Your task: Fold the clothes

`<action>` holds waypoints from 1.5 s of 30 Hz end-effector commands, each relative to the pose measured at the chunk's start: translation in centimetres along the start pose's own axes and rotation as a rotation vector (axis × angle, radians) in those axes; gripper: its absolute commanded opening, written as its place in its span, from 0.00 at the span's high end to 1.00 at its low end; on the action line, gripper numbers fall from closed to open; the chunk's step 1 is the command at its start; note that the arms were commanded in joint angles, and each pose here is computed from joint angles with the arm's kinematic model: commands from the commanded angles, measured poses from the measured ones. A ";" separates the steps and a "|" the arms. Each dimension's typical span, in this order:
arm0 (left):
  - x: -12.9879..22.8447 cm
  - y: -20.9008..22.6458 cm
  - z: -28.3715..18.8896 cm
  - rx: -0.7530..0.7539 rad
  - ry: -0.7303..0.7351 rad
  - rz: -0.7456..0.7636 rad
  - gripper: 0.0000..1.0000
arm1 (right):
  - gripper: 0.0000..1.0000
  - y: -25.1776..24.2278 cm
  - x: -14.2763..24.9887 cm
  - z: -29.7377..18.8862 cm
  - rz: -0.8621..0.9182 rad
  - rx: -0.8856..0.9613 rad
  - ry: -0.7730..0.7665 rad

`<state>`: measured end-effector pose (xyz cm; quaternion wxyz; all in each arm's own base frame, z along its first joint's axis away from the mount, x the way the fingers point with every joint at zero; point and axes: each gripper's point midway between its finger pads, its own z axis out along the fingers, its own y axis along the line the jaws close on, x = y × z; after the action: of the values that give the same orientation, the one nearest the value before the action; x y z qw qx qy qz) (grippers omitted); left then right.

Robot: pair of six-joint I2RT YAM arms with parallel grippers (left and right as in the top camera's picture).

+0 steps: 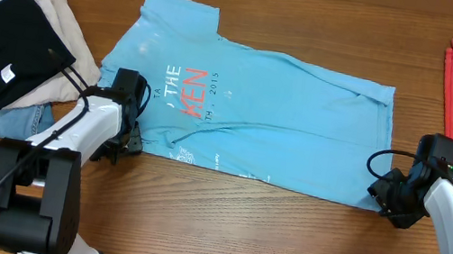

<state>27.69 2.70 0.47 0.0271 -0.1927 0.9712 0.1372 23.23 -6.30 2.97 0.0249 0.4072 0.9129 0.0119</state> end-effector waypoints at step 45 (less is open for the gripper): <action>-2.1 5.4 0.5 -0.106 -0.116 -0.198 0.64 | 0.50 -0.1 0.1 0.2 -0.017 -0.003 0.006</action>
<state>28.07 8.36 2.17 0.1015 -0.2884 0.9309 0.2000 23.31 -6.30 2.98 0.0267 0.3996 0.9162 0.0121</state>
